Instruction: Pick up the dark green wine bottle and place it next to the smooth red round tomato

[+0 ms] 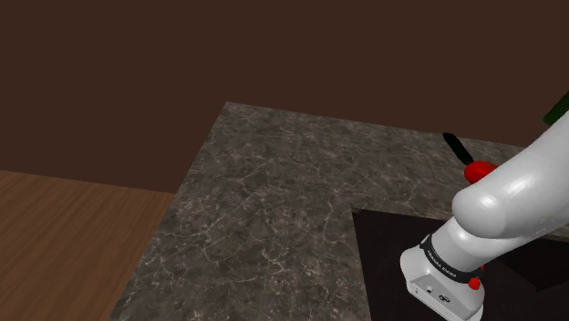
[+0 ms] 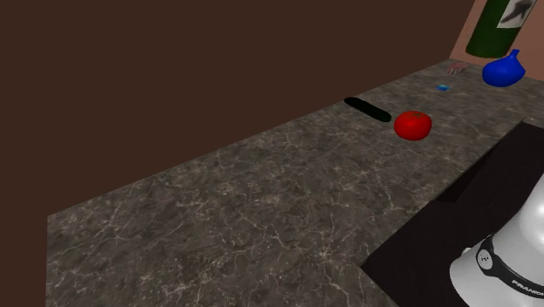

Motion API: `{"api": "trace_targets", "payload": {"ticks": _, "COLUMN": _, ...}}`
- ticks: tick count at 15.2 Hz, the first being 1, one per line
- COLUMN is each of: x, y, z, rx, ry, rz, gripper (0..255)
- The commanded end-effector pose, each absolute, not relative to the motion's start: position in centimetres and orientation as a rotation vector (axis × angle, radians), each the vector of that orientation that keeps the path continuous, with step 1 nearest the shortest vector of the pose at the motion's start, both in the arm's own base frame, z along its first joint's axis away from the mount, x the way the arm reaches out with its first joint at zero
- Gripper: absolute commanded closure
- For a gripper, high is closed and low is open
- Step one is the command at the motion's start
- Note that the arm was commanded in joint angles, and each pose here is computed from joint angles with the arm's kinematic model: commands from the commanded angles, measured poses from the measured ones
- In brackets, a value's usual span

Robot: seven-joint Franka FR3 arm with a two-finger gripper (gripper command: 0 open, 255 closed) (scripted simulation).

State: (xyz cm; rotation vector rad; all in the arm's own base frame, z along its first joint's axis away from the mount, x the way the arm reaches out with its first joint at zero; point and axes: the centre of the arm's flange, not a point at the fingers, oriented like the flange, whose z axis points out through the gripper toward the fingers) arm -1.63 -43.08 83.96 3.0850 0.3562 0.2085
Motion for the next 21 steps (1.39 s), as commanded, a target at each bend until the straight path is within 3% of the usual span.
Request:
{"api": "trace_targets", "payload": {"ticks": 1, "x": -1.9, "y": -43.3, "z": 82.8, "rx": 3.093, "ry": 0.335, "rz": 0.171, "gripper": 255}}
{"api": "trace_targets", "payload": {"ticks": 21, "x": -1.9, "y": -43.3, "z": 72.3, "rx": 3.093, "ry": 0.335, "rz": 0.171, "gripper": 255}}
